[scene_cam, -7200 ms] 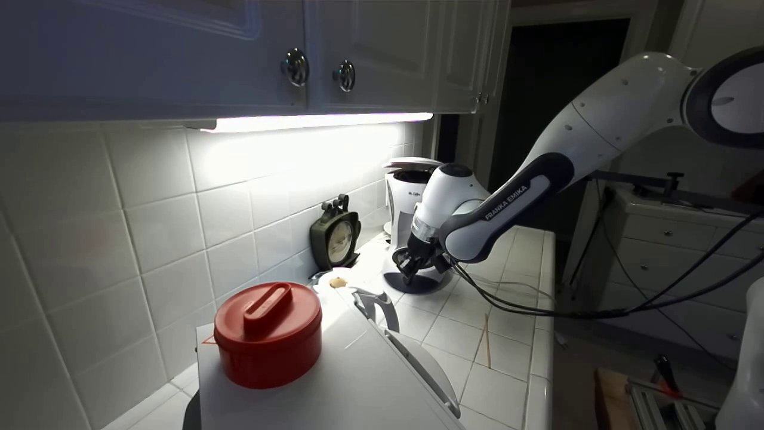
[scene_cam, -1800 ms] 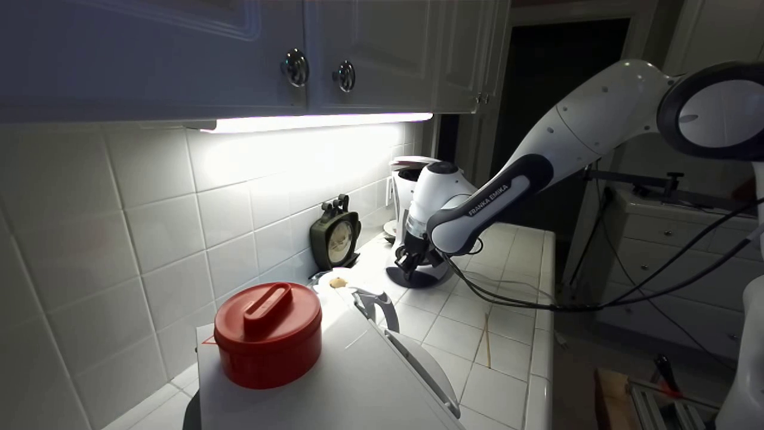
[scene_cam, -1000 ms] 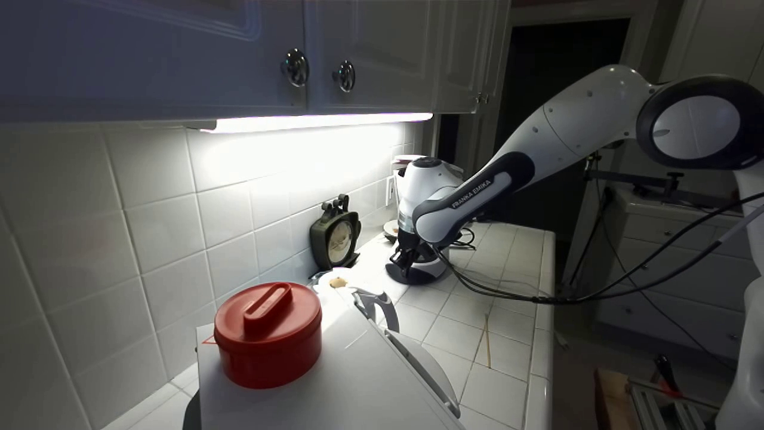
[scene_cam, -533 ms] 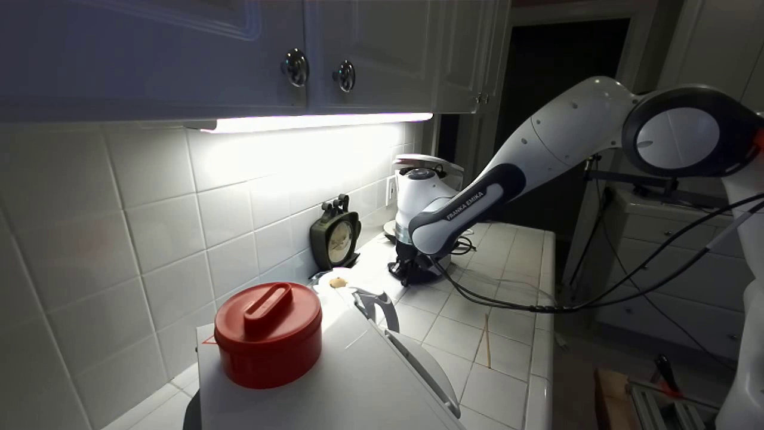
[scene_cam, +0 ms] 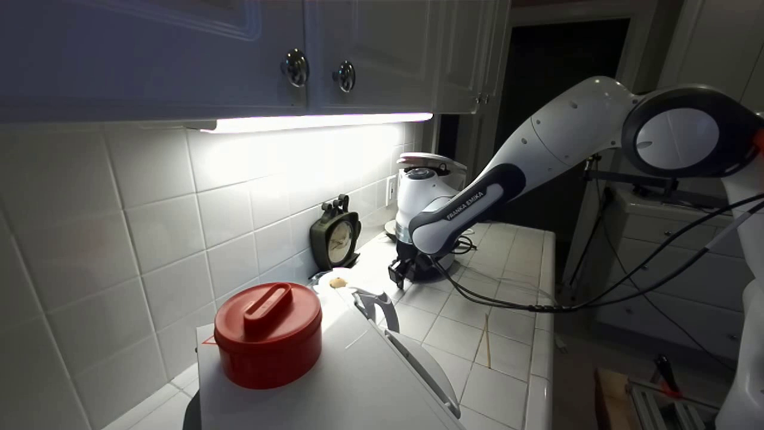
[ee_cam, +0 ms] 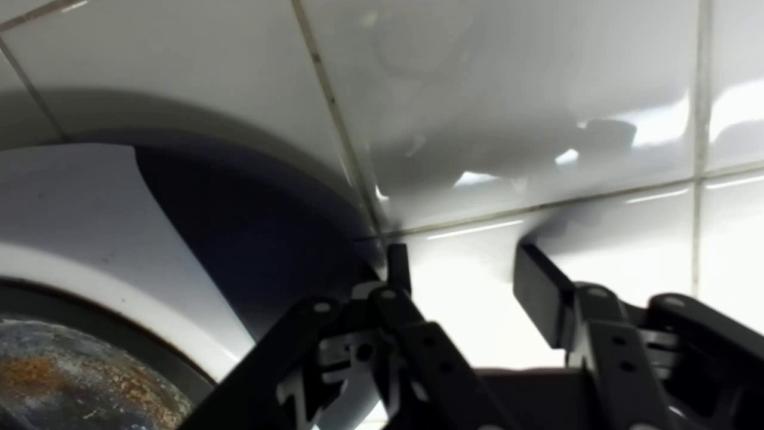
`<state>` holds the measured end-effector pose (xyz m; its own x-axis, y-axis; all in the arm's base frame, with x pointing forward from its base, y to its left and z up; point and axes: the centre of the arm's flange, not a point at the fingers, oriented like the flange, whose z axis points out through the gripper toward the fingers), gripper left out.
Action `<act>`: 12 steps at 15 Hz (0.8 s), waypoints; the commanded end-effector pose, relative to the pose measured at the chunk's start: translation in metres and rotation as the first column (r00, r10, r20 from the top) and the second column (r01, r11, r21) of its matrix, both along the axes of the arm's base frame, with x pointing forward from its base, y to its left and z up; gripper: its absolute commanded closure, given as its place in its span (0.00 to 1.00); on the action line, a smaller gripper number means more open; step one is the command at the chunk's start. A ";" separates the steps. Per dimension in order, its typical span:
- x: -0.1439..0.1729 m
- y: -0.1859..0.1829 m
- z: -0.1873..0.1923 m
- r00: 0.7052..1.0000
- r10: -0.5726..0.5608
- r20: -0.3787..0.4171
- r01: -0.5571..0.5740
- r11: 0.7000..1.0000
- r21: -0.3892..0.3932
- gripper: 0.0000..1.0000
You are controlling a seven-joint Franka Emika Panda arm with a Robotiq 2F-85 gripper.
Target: Push the bottom black button of the white machine on the right
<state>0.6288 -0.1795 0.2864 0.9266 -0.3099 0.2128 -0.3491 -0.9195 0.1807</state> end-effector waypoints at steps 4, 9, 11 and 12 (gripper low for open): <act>-0.006 0.021 0.029 1.000 0.010 0.024 -0.010 1.000 0.007 0.00; -0.018 0.031 0.058 0.999 -0.043 -0.015 0.043 0.999 0.016 0.00; -0.024 0.036 0.070 0.997 -0.076 -0.031 0.077 0.997 0.023 0.00; -0.028 0.040 0.077 0.992 -0.123 -0.023 0.123 0.992 0.016 0.00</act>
